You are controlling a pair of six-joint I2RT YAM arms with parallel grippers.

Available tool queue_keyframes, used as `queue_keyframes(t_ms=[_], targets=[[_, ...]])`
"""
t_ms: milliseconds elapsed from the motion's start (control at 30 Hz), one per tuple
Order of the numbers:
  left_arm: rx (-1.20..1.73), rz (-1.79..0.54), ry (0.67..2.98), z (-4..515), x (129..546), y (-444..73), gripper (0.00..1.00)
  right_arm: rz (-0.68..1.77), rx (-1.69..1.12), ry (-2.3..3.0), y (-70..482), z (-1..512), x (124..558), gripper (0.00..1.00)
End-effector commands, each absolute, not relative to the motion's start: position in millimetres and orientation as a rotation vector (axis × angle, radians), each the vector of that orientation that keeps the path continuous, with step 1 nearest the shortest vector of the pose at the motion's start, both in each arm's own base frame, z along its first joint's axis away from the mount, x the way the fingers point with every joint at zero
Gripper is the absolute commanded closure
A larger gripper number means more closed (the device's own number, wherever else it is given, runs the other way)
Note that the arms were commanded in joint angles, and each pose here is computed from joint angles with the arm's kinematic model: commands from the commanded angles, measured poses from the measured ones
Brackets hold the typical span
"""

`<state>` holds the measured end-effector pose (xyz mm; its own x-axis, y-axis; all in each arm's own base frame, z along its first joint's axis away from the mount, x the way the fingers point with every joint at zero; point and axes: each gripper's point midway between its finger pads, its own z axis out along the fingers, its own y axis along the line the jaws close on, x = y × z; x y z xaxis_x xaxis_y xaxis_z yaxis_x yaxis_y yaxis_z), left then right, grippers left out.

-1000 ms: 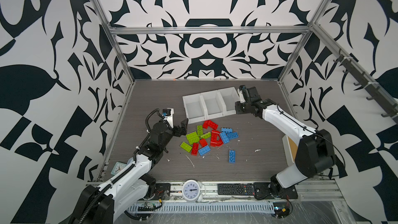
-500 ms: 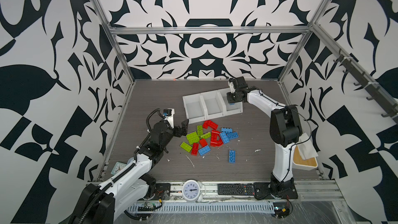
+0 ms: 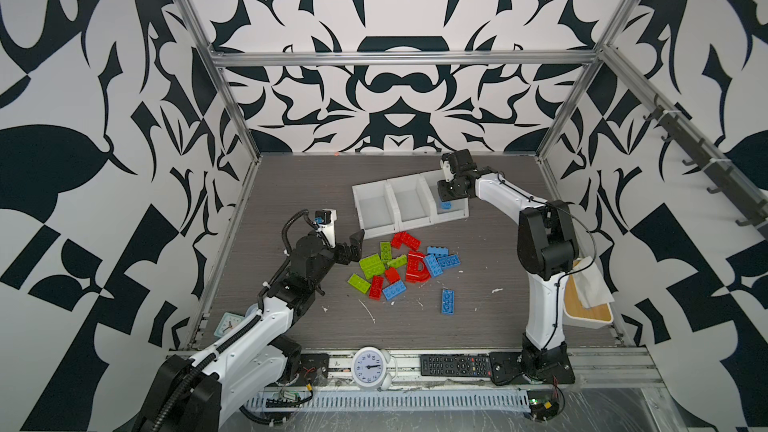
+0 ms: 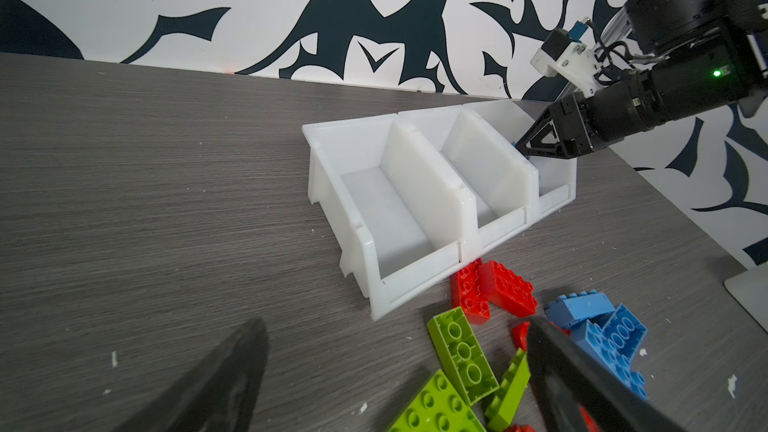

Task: Sort the legos into containers by color
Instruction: 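Open the right gripper to drop the blue brick into the compartment, then move the right gripper back down onto another small blue brick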

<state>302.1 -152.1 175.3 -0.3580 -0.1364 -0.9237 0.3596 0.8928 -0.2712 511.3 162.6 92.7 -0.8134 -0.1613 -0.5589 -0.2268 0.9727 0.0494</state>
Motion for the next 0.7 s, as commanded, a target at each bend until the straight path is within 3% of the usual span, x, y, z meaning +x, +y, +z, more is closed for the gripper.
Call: queue_keyframes(t_ms=[0, 233, 667], targets=[[0.160, -0.522, 1.851, 180.2, 300.3, -150.8, 0.01, 0.176, -0.272, 2.453, 163.7, 136.6, 516.7, 0.52], [0.160, -0.523, 1.850, 180.9, 299.5, -150.3, 0.00, 0.217, -0.304, 2.471, 169.5, 161.1, 466.7, 0.51], [0.172, -0.522, 1.856, 181.0, 299.9, -152.0, 0.01, 0.195, -0.343, 2.629, 179.6, 143.2, 279.1, 0.52]])
